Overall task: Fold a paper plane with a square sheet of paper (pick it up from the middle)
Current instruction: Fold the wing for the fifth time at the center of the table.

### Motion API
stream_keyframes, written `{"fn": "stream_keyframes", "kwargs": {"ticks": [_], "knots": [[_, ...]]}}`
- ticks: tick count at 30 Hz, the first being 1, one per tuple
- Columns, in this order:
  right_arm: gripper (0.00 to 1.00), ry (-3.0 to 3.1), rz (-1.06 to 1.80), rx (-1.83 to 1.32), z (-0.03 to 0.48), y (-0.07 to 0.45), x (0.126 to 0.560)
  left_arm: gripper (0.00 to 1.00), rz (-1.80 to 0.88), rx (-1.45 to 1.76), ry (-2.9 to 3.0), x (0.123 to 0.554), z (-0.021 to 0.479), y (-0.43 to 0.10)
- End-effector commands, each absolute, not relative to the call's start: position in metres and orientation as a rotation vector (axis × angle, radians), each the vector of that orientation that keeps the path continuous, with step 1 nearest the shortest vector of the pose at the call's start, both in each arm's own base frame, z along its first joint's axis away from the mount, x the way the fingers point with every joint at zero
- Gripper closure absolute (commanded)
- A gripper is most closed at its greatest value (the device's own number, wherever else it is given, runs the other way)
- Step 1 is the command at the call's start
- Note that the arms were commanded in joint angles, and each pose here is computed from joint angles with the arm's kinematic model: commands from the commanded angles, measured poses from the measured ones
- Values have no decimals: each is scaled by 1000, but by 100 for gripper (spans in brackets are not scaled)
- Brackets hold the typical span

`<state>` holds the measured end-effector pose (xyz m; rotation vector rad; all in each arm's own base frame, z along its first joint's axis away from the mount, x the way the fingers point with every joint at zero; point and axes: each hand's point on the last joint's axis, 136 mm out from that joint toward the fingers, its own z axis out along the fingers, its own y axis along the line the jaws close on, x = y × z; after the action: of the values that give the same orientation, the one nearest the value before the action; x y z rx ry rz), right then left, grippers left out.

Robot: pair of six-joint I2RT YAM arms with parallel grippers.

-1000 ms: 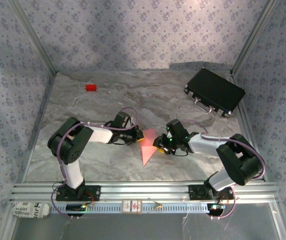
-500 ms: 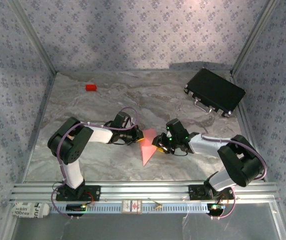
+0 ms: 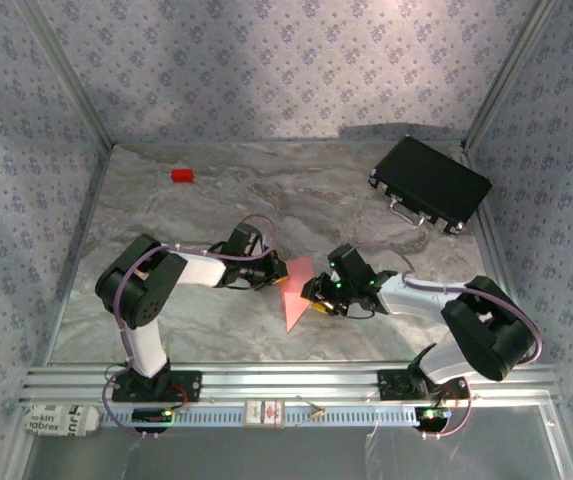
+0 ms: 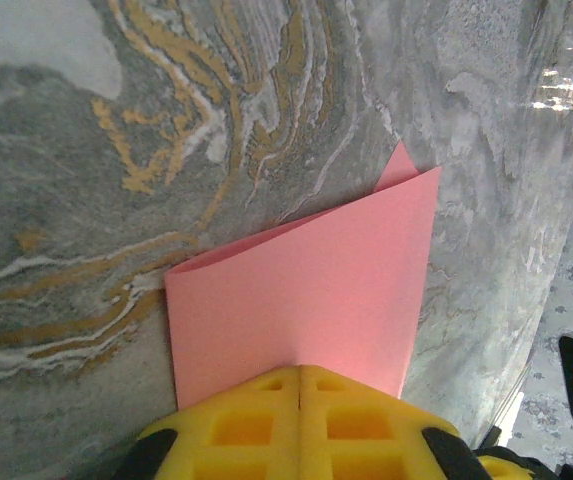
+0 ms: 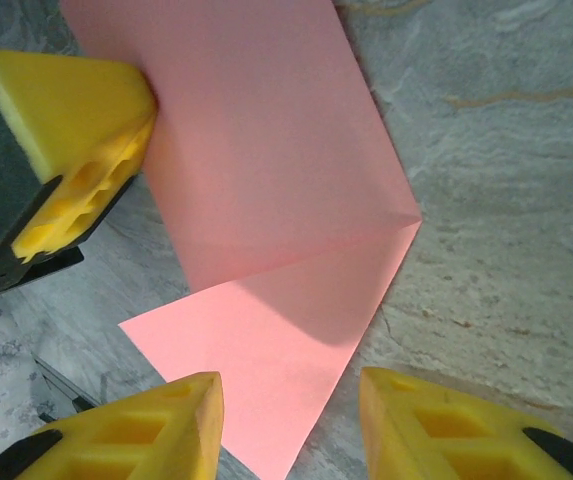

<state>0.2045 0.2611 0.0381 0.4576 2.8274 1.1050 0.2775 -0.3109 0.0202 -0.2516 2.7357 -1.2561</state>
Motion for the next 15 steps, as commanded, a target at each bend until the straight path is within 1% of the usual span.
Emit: {"fn": "stream_keyframes", "kwargs": {"ticks": [1,11,15], "knots": [[59,2840,1091,480,32,263,203,96,-1154,-330,2834,266,-5,-294],[60,2804,1142,474,36,274,214,96,-1153,-330,2832,265,-4,-294],[60,2735,1161,452,45,274,224,96,-1153,-328,2831,265,-3,-293]]}}
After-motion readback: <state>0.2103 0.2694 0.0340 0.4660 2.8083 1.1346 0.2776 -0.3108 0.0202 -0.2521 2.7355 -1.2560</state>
